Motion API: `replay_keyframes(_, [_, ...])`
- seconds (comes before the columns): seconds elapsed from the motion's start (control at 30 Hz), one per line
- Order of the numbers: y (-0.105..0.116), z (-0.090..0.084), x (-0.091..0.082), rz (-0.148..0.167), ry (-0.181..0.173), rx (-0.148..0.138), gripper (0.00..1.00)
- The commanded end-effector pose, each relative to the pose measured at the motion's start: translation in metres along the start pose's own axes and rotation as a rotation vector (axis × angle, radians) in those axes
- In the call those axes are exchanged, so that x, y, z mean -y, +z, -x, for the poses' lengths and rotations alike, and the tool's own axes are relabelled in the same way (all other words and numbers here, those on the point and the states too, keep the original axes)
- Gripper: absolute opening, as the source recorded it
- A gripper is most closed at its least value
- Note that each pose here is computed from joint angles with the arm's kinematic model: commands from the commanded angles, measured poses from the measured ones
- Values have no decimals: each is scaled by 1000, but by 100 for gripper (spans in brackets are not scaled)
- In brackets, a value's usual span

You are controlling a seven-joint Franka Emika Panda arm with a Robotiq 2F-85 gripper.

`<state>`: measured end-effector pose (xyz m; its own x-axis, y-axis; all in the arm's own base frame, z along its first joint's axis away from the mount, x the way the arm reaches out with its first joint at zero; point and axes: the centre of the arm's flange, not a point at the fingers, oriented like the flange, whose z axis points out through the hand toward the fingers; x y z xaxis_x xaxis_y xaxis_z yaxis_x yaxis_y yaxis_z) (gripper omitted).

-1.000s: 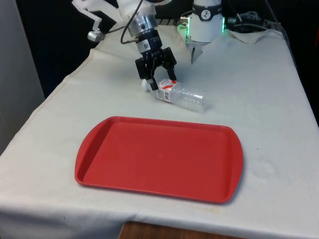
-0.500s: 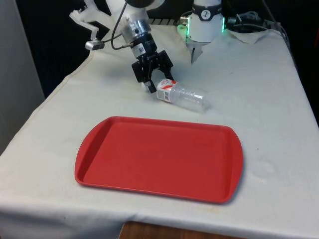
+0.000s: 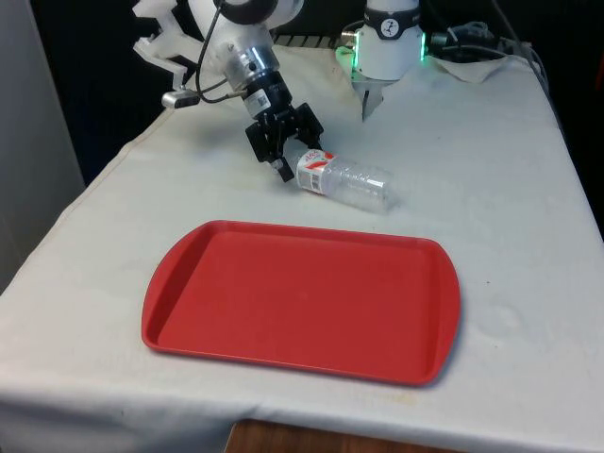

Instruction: Place the bottle upright on the tray.

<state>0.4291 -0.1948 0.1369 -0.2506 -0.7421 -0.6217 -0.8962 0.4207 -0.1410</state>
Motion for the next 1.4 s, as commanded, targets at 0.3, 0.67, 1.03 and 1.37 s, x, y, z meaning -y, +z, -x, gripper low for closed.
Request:
replay_keyframes(0.3, [9,1,4,-1,-11,10,100])
replay_keyframes(0.67, [9,1,4,4,-12,11,86])
replay_keyframes(1.03, [9,1,4,4,-13,16,17])
replay_keyframes(1.37, [3,8,7,-4,-22,24,0])
